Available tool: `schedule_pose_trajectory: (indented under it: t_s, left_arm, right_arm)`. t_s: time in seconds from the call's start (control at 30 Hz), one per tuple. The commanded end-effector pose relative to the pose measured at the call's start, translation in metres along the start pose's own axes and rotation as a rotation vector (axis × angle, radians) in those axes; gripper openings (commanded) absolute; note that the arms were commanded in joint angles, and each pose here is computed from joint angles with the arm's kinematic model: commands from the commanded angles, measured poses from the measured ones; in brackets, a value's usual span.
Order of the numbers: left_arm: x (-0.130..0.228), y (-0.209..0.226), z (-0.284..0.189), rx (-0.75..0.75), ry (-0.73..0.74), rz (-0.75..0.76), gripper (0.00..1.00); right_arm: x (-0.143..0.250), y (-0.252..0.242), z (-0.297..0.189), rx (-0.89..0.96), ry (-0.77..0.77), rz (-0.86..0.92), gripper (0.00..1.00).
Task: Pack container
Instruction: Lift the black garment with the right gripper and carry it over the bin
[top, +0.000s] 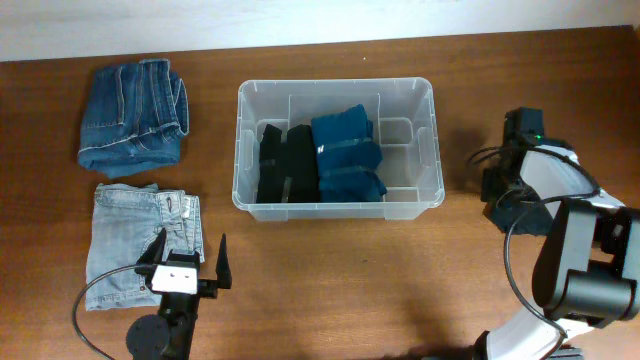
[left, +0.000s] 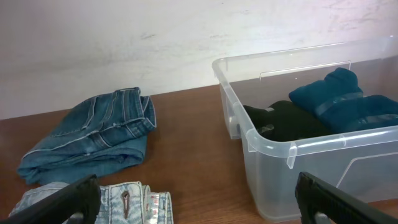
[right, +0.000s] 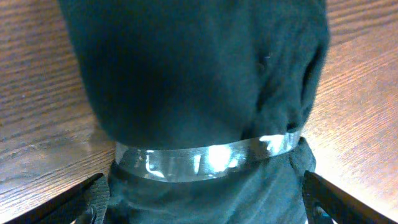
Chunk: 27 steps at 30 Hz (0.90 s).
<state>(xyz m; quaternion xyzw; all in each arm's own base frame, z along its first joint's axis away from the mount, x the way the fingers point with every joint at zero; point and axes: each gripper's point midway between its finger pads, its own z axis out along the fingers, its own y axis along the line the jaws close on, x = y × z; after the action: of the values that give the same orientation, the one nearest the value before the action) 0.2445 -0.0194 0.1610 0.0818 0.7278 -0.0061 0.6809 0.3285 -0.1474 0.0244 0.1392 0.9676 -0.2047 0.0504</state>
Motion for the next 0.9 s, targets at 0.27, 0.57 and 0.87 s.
schedule_pose_trajectory:
  t_s: [0.27,0.57,0.87]
  left_arm:
    - [0.001,0.002,0.000,-0.010,0.001,0.016,0.99]
    - [0.001,0.002,0.000,-0.010,0.001,0.016,0.99]
    - [0.001,0.002,0.000,-0.010,0.001,0.016,0.99]
  right_arm:
    - [0.008,-0.005,0.027,0.129,0.074,-0.068,0.91]
    - [0.017,-0.006,0.040,0.170,0.122,-0.095,0.76]
    - [0.017,-0.004,0.045,0.131,0.124,-0.072,0.50]
